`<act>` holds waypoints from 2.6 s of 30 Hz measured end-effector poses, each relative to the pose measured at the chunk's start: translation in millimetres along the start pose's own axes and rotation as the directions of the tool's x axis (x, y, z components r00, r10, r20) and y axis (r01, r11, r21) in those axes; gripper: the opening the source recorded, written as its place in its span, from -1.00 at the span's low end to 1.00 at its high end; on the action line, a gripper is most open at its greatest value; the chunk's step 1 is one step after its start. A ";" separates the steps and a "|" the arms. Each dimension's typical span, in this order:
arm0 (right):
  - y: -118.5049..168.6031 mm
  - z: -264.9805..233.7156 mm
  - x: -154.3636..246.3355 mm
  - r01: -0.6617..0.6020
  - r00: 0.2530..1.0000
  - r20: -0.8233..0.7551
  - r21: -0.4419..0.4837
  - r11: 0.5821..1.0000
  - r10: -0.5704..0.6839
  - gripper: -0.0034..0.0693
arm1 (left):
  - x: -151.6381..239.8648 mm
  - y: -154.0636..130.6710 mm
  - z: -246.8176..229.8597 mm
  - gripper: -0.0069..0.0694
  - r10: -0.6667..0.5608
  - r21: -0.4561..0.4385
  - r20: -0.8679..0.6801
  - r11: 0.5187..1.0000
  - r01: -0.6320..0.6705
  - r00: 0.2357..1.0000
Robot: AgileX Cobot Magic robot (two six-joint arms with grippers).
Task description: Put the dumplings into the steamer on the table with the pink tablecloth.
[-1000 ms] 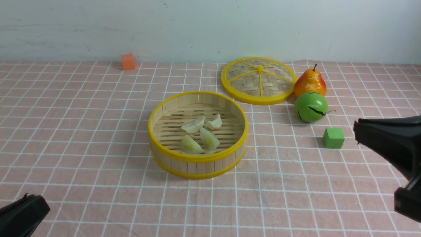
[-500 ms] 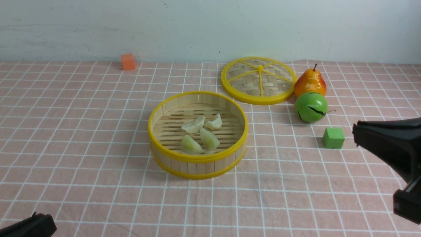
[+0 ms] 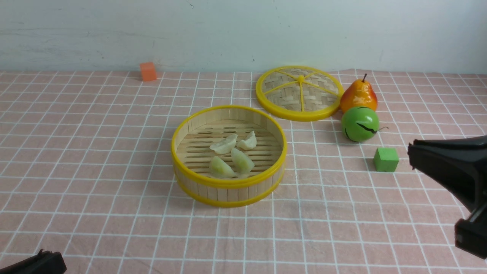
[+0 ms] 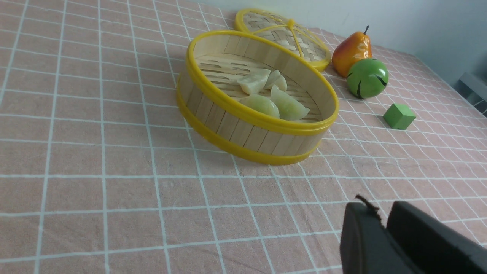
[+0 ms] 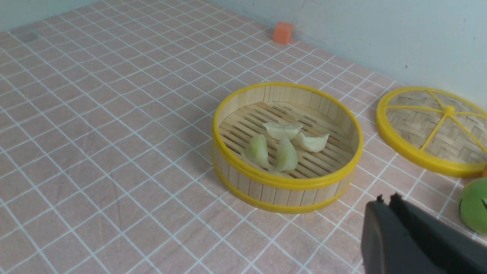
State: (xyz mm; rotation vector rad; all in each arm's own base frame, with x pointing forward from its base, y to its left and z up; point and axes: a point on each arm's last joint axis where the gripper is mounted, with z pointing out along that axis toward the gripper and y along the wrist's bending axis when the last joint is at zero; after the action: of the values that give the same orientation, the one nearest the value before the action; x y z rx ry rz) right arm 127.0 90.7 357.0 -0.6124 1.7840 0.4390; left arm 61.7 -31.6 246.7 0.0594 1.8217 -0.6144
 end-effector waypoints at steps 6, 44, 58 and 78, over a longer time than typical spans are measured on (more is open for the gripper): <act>-12.6 -17.1 3.4 0.035 0.997 0.058 0.110 0.993 -0.042 -0.82 | 0.0 0.0 0.0 -0.56 0.000 0.000 -0.001 1.000 0.000 1.000; -27.9 -59.3 209.4 -0.236 0.968 0.085 0.620 0.748 0.236 -0.96 | 0.5 0.1 0.0 -0.50 -0.001 -0.001 -0.006 1.000 0.001 1.000; -27.8 -59.3 209.3 -0.239 0.967 0.085 0.619 0.748 0.239 -0.94 | 0.6 0.1 0.0 -0.46 -0.001 -0.002 -0.007 1.000 0.001 1.000; -27.8 -59.3 209.3 -0.239 0.967 0.085 0.619 0.748 0.239 -0.88 | -1.8 2.0 1.8 -0.73 0.070 -0.002 0.079 0.998 -0.071 0.994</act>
State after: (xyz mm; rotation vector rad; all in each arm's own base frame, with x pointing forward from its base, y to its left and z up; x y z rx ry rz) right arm 52.2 -4.2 173.9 0.0959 1.8707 -0.0101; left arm 64.6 -30.2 247.2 0.0981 1.7351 -0.5600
